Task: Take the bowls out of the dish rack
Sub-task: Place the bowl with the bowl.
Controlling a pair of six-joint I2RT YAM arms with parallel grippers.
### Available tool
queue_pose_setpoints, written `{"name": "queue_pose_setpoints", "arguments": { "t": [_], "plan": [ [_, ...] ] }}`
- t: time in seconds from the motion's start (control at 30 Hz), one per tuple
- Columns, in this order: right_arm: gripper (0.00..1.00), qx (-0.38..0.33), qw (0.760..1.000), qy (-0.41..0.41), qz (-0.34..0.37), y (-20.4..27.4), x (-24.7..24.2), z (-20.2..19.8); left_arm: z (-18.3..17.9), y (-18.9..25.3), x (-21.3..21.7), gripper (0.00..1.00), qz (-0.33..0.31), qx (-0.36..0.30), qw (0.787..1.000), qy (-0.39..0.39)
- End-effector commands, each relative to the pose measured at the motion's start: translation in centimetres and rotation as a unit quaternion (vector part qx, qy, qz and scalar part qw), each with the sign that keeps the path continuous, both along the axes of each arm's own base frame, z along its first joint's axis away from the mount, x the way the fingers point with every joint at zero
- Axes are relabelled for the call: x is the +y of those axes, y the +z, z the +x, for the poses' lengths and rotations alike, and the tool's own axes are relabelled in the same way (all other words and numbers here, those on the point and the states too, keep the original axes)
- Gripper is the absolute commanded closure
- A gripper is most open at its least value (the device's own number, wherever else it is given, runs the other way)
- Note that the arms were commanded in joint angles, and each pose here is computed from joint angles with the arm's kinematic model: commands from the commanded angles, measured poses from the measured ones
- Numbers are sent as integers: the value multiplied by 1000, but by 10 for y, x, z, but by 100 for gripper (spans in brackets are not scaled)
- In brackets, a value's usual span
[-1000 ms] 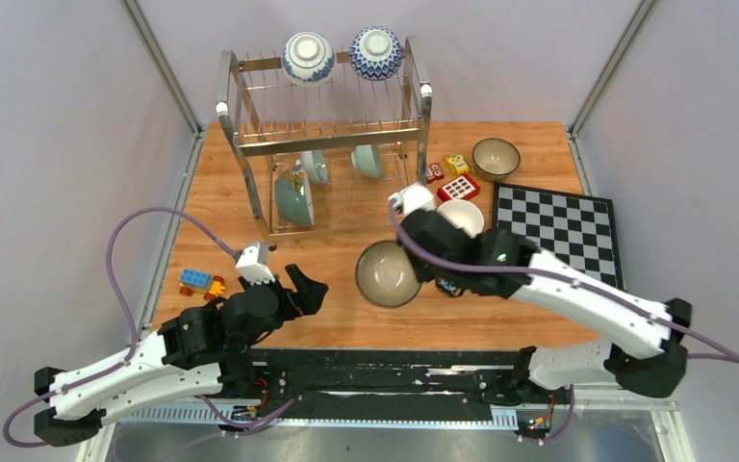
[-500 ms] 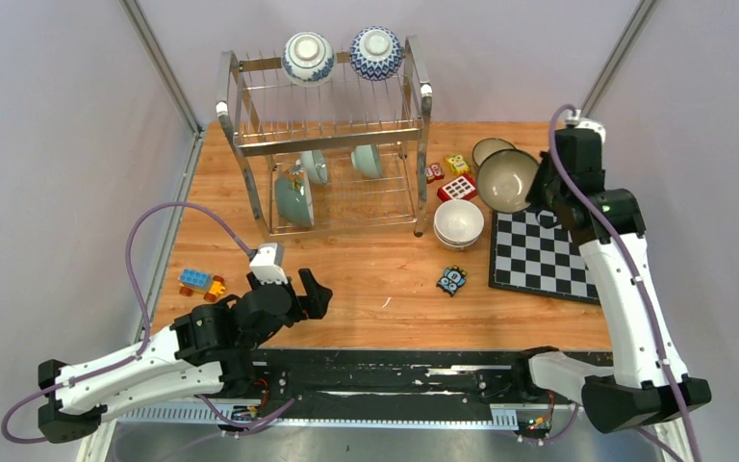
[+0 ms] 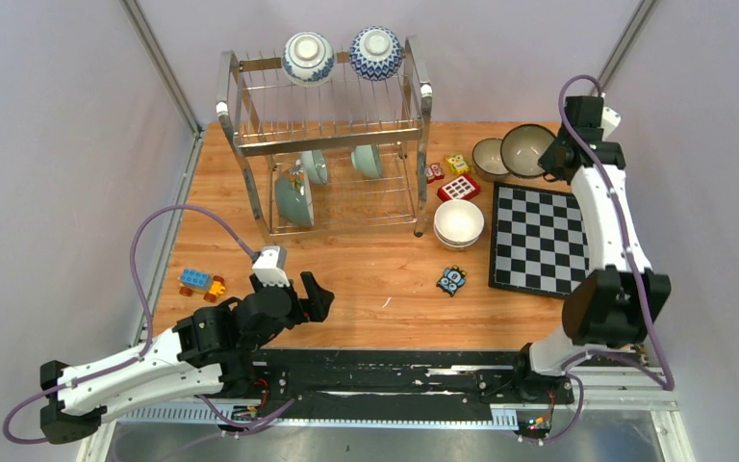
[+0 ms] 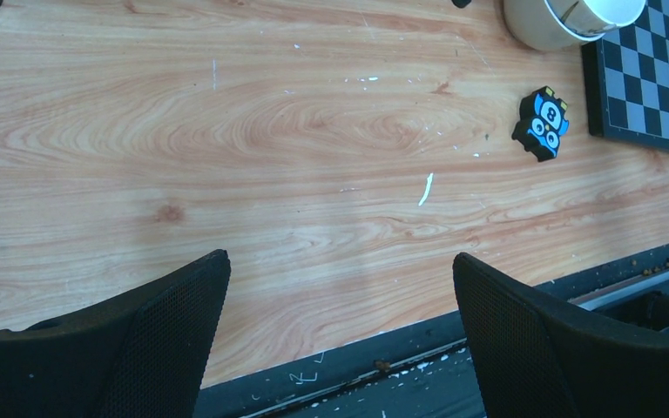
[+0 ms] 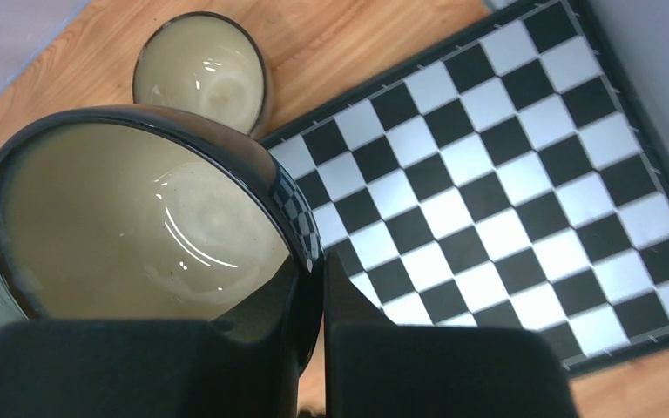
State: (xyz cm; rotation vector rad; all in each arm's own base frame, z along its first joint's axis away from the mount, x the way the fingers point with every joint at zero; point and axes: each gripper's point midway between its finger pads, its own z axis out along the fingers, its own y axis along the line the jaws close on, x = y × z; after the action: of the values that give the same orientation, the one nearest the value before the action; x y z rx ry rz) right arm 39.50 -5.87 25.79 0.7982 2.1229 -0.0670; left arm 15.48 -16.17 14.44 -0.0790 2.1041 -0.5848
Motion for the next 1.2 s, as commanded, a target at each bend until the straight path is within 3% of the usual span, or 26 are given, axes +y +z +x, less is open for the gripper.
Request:
{"name": "queue_pose_setpoints", "arguments": {
  "t": [0.0, 0.23, 0.47, 1.17],
  "plan": [
    [97, -77, 996, -4, 38, 24, -2, 62, 5, 0, 3, 0, 5, -9, 1000, 11],
    [97, -75, 994, -9, 79, -3, -6, 122, 8, -4, 8, 0, 28, -8, 999, 27],
    [97, -58, 995, 3, 86, -38, -8, 157, 11, -4, 11, 0, 62, -4, 998, 32],
    [97, -34, 991, 39, 122, -94, 7, 188, 11, -7, 9, 0, 85, 9, 996, 33]
  ]
}}
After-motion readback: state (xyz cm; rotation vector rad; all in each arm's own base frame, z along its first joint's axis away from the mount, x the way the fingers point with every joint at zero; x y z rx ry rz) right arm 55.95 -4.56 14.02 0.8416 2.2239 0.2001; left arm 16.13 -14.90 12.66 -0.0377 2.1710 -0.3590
